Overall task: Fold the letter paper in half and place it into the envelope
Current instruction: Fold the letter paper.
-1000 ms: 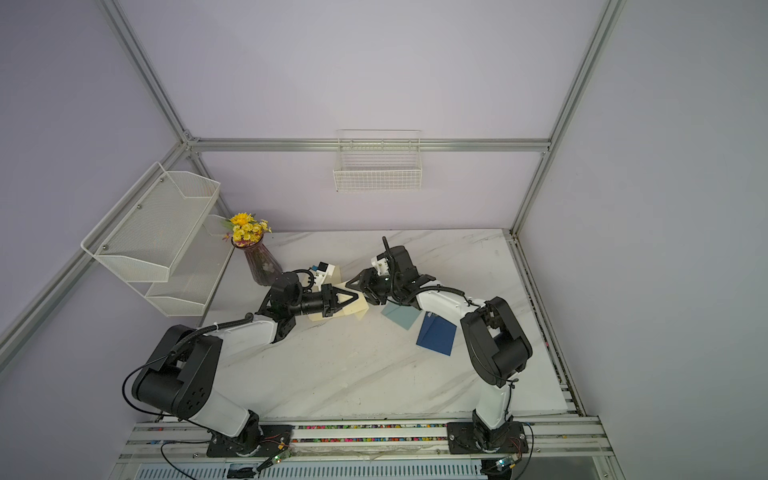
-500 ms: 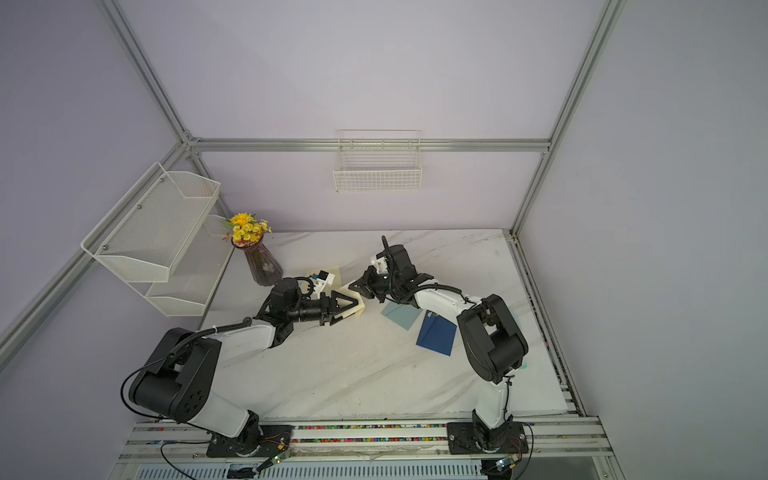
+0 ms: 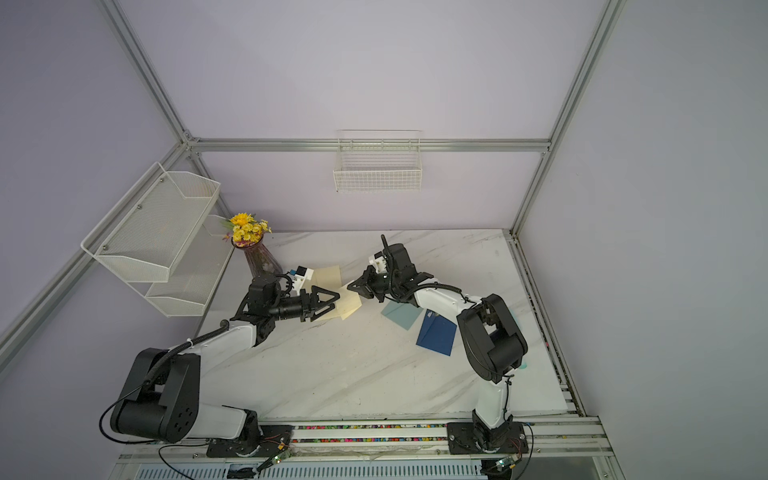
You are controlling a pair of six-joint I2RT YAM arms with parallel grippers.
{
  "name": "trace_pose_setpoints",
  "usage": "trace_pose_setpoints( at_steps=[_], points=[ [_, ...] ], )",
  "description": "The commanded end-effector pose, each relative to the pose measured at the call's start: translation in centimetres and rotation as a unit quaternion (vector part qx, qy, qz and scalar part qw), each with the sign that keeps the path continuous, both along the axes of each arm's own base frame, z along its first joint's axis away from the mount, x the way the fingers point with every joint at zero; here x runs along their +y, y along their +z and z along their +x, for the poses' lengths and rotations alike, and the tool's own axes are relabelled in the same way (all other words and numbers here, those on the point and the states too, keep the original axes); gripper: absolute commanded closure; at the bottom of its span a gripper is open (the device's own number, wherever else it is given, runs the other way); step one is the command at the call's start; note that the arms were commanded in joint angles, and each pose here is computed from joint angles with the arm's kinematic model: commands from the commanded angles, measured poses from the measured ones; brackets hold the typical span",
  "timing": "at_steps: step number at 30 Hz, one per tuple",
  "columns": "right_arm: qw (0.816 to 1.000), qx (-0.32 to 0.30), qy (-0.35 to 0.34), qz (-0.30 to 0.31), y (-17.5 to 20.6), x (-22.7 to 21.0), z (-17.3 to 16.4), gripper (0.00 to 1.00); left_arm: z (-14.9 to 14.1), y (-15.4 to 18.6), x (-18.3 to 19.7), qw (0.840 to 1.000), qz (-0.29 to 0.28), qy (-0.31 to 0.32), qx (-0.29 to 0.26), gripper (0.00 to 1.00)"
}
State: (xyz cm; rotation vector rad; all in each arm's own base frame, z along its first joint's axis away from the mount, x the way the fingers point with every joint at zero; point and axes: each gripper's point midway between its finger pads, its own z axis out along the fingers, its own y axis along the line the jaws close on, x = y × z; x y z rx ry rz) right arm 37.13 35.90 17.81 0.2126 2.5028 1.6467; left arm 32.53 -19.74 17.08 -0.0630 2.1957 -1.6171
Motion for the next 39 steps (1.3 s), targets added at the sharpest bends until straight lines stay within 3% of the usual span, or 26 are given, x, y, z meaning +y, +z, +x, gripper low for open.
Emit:
trace_pose_setpoints(
  at_steps=[1, 8, 11, 16, 17, 19, 20, 21, 23, 29, 39],
  points=[
    [1.0, -0.006, 0.011, 0.02, 1.5, -0.1, -0.7, 1.0, 0.6, 0.3, -0.2, 0.999, -0.012, -0.011, -0.03, 0.13],
    [0.999, 0.001, 0.028, 0.042, 1.8, 0.2, -1.3, 1.0, 1.4, -0.1, -0.5, 0.999, -0.036, -0.01, -0.035, 0.22],
    [0.999, 0.003, 0.033, 0.043, 1.7, 0.2, -1.5, 1.0, 1.6, -0.1, -0.5, 0.998, -0.044, -0.009, -0.035, 0.35],
    [0.998, 0.006, 0.038, 0.049, 1.6, 0.3, -1.8, 1.0, 1.9, 0.0, -0.6, 0.998, -0.06, -0.006, -0.034, 0.67],
    [0.998, 0.005, 0.037, 0.049, 1.7, 0.2, -1.8, 0.96, 1.9, 0.0, -0.6, 0.998, -0.062, -0.006, -0.033, 0.73],
    [0.999, 0.001, 0.027, 0.046, 1.9, 0.0, -1.6, 0.47, 2.0, 0.1, -0.6, 0.997, -0.066, -0.003, -0.032, 0.89],
    [0.999, 0.001, 0.019, 0.043, 1.9, -0.2, -1.5, 0.29, 2.1, 0.2, -0.5, 0.997, -0.069, 0.001, -0.033, 0.94],
    [0.999, 0.002, 0.007, 0.04, 1.9, -0.5, -1.3, 0.18, 2.3, 0.5, -0.5, 0.997, -0.074, 0.006, -0.033, 0.98],
    [0.999, 0.003, -0.016, 0.035, 2.0, -0.9, -1.0, 0.14, 2.8, 1.0, -0.3, 0.996, -0.082, 0.023, -0.032, 1.0],
    [0.992, 0.024, -0.102, 0.069, 2.4, -2.0, 0.1, 0.12, 5.1, 2.9, 1.2, 0.986, -0.118, 0.114, -0.03, 1.0],
    [0.983, 0.032, -0.156, 0.094, 2.8, -0.9, 1.5, 0.12, 7.5, 5.2, 2.6, 0.955, -0.149, 0.254, -0.025, 1.0]
  ],
)
